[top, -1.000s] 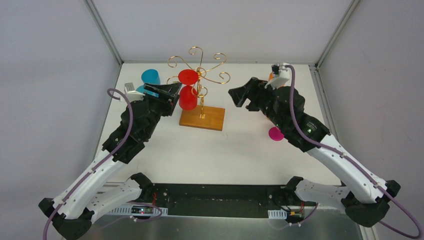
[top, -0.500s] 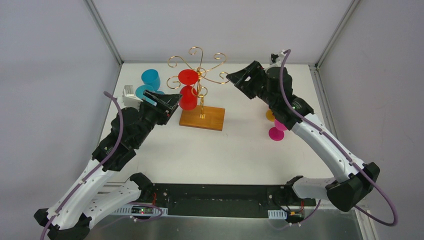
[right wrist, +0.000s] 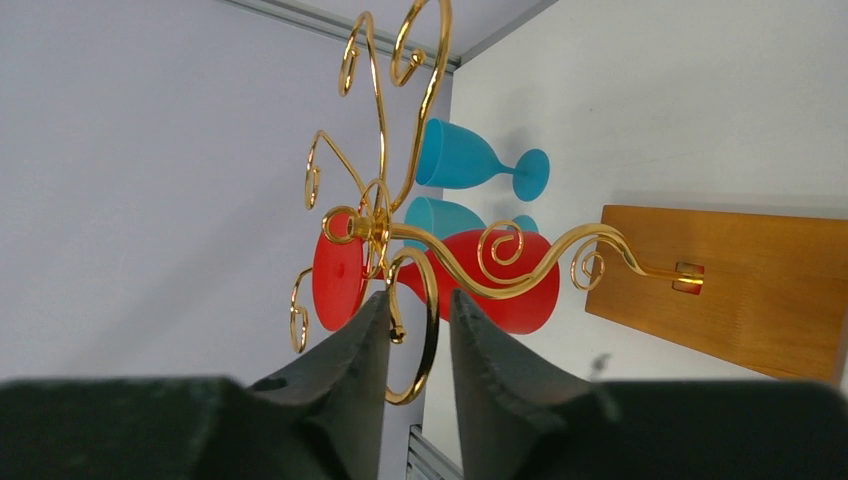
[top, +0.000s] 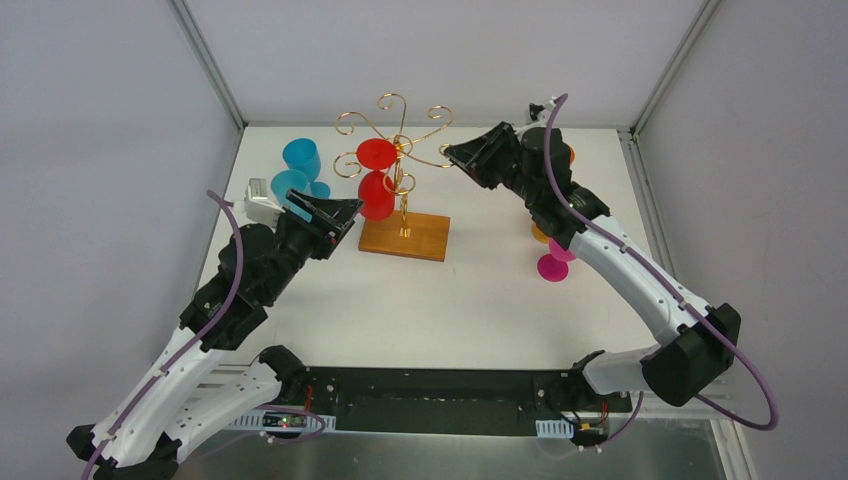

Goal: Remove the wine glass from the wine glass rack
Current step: Adjust the wine rack at the center of the board.

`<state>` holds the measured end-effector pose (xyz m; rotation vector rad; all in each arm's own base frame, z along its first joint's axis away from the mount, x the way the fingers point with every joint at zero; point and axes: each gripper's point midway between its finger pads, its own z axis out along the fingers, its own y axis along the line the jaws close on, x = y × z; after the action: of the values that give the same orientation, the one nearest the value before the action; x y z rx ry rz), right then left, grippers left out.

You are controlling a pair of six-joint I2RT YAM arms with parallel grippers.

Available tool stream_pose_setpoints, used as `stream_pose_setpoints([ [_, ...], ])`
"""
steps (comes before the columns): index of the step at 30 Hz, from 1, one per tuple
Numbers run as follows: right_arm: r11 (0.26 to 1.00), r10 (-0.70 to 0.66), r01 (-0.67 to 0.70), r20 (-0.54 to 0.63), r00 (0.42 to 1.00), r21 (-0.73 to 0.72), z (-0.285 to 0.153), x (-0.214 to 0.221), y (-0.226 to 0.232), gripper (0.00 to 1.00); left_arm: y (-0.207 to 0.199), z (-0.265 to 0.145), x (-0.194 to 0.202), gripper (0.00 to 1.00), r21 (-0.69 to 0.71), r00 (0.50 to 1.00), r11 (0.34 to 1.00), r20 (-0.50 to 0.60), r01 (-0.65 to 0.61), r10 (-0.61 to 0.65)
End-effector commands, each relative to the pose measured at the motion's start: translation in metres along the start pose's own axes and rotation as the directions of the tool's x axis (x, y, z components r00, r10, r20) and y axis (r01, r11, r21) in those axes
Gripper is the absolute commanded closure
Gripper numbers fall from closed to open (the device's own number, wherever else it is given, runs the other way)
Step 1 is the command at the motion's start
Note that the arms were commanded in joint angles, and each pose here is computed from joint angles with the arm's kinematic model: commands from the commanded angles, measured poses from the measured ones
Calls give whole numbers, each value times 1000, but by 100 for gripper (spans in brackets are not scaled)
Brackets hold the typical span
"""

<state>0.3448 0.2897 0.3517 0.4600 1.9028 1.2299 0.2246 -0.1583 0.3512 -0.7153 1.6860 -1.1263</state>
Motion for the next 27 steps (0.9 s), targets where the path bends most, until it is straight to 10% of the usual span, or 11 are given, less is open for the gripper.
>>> stream_pose_setpoints([
  [1,996,19,-13,63,998,-91,-3,-18,29,84,-4,-6,1,37,24,999,999,-16,-28,28],
  [4,995,29,-20,86,996,-100,-6,-22,29,100,-3,-7,1,36,20,999,999,-15,-31,31],
  [27,983,165,-125,365,916,-132,-55,-43,44,100,-10,-4,-20,34,-18,996,997,58,-72,73],
])
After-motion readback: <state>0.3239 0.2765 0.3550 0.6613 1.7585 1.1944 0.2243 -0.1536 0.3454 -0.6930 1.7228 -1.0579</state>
